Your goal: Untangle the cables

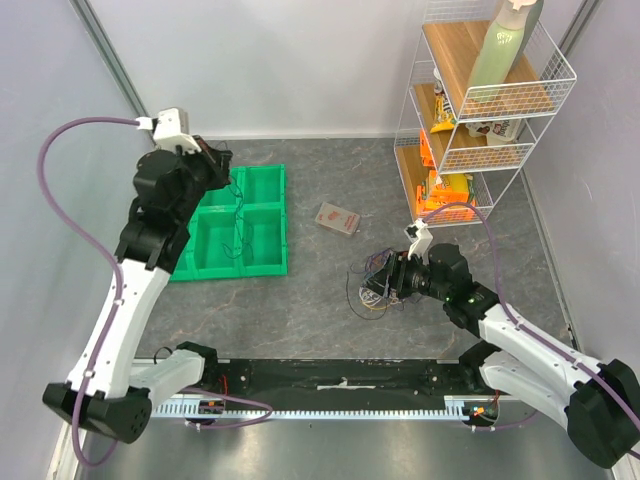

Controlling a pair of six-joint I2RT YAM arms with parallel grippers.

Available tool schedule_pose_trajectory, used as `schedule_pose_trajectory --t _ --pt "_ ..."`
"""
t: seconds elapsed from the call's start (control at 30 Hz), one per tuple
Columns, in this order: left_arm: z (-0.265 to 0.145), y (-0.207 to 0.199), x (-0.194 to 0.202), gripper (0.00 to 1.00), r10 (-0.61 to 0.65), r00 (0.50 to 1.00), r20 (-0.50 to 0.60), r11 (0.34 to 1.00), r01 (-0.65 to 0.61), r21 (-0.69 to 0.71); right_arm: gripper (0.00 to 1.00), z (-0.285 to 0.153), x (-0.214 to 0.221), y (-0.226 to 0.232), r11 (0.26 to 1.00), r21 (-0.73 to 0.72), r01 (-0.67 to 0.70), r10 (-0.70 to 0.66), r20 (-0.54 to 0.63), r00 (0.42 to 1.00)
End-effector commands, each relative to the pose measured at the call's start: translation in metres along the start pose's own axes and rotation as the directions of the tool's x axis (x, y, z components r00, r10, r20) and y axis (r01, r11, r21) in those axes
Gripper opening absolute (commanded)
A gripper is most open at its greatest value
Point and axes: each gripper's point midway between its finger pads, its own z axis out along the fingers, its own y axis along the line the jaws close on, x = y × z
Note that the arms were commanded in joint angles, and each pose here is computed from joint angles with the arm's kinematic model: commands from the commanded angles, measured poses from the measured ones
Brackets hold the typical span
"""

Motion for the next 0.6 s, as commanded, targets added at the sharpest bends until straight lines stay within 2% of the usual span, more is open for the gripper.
schedule_pose_trajectory --t 0.0,0.37,0.57 --pt "0.023 0.003 0.028 0.02 -0.044 0.997 -0.067 0.999 0.044 -0.002 0.7 0.003 -0.003 0.0 1.0 -0.004 0.01 -0.01 0.027 1.0" --pt "0.054 0.049 0.071 0.02 -0.081 0.989 -0.122 0.98 0.057 -0.188 0.7 0.002 -0.001 -0.001 1.0 -0.004 0.008 -0.008 0.033 0.999" --pt "0.063 0.048 0.12 0.02 -0.173 0.957 -0.231 0.974 0.132 -0.182 0.7 0.004 -0.004 0.002 1.0 -0.014 0.009 -0.009 0.034 0.999"
